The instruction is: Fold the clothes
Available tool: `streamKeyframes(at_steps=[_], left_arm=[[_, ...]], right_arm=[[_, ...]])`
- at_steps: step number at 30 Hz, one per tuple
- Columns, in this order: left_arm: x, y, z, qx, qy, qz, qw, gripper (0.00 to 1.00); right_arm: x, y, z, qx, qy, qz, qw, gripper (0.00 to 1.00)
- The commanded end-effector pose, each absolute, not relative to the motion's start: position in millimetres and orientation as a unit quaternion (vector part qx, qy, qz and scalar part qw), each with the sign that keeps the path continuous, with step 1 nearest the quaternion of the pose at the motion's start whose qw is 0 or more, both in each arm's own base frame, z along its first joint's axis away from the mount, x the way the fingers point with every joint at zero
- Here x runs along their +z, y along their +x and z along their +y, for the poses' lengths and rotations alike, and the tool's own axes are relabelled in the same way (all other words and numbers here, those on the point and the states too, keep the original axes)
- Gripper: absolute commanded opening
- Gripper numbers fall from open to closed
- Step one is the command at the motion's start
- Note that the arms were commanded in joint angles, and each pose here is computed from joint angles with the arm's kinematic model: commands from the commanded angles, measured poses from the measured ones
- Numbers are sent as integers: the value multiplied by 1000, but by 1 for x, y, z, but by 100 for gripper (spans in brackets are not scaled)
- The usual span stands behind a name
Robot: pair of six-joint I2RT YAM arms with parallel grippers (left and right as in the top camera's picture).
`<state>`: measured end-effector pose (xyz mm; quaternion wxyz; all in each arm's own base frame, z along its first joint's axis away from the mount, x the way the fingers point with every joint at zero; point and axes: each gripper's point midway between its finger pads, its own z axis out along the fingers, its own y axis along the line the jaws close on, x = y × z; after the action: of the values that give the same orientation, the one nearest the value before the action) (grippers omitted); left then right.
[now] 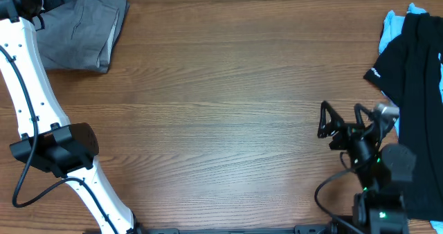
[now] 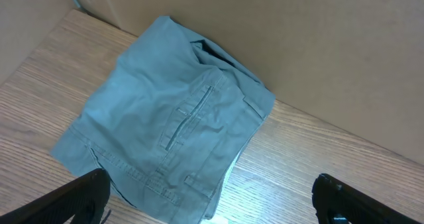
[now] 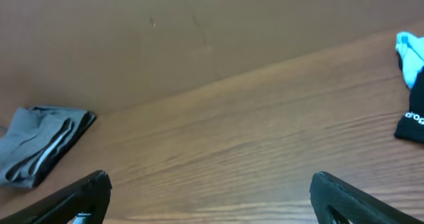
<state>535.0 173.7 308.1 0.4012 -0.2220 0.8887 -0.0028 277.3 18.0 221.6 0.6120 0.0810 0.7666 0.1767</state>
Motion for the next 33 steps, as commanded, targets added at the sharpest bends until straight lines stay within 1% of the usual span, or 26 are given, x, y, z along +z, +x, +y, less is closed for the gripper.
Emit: streamKeyframes(at_steps=[1, 10, 25, 33], left_arm=[[305, 536, 174, -8, -228, 888, 399, 100], [305, 536, 174, -8, -228, 888, 399, 100], [305, 536, 174, -8, -228, 888, 399, 100], [305, 536, 174, -8, -228, 888, 399, 100]], right_arm=[[212, 269, 21, 176, 72, 754, 629, 100], [203, 253, 29, 178, 57, 730, 658, 100], [190, 243, 27, 173, 54, 705, 685, 100], [197, 242, 25, 169, 54, 683, 708, 100]])
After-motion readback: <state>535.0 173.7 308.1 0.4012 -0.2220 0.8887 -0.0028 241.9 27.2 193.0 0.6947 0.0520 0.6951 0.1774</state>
